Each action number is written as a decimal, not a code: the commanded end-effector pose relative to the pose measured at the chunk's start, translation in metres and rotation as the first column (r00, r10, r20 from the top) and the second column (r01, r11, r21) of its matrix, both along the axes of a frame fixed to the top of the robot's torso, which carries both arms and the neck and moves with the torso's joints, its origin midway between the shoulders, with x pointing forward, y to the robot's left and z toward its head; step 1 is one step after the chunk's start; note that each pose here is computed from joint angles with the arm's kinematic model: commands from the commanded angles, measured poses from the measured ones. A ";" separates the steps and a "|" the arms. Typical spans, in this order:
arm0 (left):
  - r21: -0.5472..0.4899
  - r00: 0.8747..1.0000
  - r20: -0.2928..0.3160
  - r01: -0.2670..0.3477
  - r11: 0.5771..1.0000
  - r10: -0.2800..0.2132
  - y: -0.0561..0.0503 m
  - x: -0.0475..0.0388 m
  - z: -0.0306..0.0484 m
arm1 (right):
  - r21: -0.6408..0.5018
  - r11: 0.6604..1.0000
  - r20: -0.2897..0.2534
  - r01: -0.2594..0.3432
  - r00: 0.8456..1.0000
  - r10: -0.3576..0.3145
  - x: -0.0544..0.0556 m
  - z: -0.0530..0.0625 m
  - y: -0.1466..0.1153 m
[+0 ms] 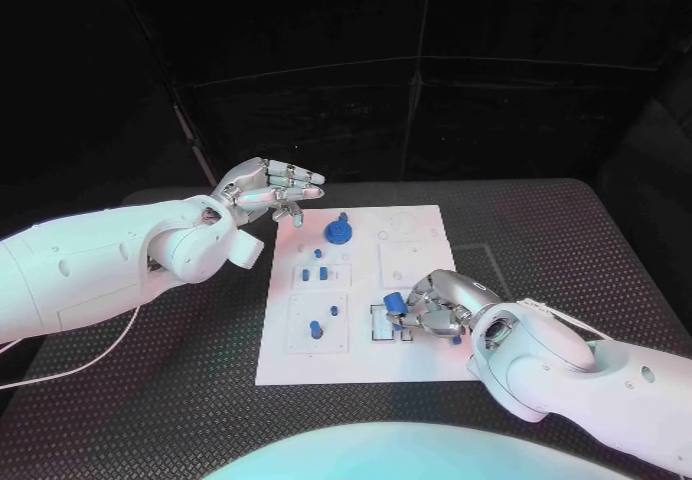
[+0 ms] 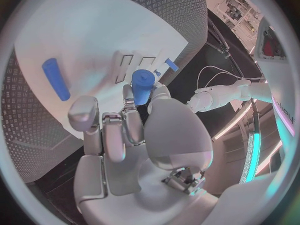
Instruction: Assemble the parts on the task board
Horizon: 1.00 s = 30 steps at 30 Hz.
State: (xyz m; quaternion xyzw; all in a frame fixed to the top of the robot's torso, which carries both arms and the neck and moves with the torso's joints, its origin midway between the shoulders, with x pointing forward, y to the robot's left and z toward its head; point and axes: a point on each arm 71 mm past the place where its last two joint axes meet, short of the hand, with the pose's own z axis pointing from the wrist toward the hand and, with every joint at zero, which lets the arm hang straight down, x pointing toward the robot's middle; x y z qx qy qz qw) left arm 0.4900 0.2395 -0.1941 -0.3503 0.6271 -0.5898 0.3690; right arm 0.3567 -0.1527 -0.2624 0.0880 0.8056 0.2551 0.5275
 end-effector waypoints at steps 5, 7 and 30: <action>-0.011 1.000 0.008 0.015 1.000 -0.015 -0.003 -0.0003 0.0018 | -0.014 1.000 -0.043 -0.023 0.999 0.022 0.003 -0.006 0.009; -0.012 1.000 0.008 0.016 1.000 -0.016 -0.003 -0.0003 0.0019 | -0.016 1.000 -0.046 -0.025 0.999 0.024 0.003 -0.007 0.010; -0.013 1.000 0.008 0.019 1.000 -0.019 -0.003 -0.0001 0.0017 | -0.030 0.999 -0.058 -0.038 0.998 0.036 0.004 -0.009 0.013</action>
